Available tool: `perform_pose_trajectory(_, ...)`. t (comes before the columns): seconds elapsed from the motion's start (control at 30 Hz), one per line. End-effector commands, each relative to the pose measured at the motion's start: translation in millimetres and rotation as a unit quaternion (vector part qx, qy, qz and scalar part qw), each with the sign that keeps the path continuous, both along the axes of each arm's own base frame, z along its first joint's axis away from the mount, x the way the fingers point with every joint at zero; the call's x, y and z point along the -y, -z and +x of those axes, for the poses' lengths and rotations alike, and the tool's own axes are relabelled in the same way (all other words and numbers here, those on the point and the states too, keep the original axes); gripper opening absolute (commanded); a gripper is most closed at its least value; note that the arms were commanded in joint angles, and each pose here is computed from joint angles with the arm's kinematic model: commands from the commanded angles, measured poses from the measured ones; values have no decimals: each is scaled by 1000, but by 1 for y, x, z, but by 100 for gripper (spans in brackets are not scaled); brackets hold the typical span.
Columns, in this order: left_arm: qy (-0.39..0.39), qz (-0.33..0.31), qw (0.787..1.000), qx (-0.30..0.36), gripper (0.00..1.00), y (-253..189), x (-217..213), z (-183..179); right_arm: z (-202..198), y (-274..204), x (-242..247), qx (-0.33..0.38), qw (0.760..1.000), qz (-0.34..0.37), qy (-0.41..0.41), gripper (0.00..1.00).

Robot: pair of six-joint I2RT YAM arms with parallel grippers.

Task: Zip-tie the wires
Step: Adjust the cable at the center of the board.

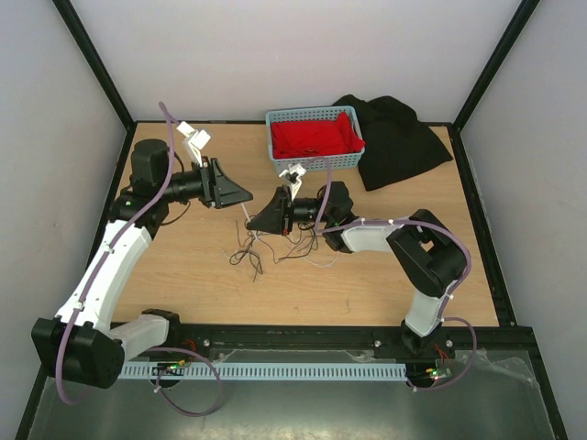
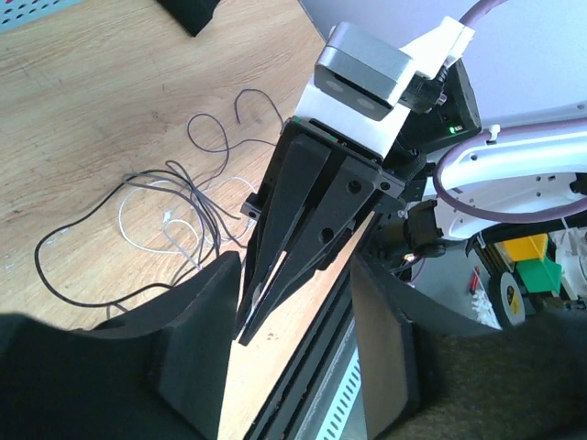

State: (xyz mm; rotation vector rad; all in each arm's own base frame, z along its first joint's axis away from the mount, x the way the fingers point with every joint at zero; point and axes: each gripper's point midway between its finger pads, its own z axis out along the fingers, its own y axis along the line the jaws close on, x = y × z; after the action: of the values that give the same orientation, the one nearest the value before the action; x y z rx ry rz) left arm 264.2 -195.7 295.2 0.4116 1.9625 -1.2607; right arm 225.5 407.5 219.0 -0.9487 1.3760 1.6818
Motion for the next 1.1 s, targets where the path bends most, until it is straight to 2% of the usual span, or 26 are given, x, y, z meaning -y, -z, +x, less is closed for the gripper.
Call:
perform_pose_trajectory(0.0,-6,4,999,33,57,-9,-2,0,-5,-26,2,12,1000,23,1,9)
perform_pose_trajectory(0.17,-23,15,998,53,72,-5,-8,-7,3,-31,3,2,1000,22,20,5)
perform_pose_trajectory(0.47,-66,13,990,127,81,7,-21,-24,25,-40,7,-48,996,0,75,0)
perform_pose_trajectory(0.67,-81,2,988,129,77,23,-22,-27,41,-48,14,-88,987,-25,135,0)
perform_pose_trajectory(0.7,-81,-2,988,130,74,25,-21,-27,42,-52,16,-88,986,-22,140,0)
perform_pose_trajectory(0.8,-77,-4,989,128,53,35,-18,-26,45,-62,23,-100,984,-15,145,0)
perform_pose_trajectory(0.83,-75,-2,989,128,50,39,-17,-24,45,-64,25,-107,984,-13,142,0)
perform_pose_trajectory(0.93,-74,5,988,138,55,49,-15,-18,40,-69,29,-120,985,-14,119,0)
perform_pose_trajectory(1.07,-78,9,979,186,61,51,-14,-7,31,-65,29,-130,987,-26,86,0)
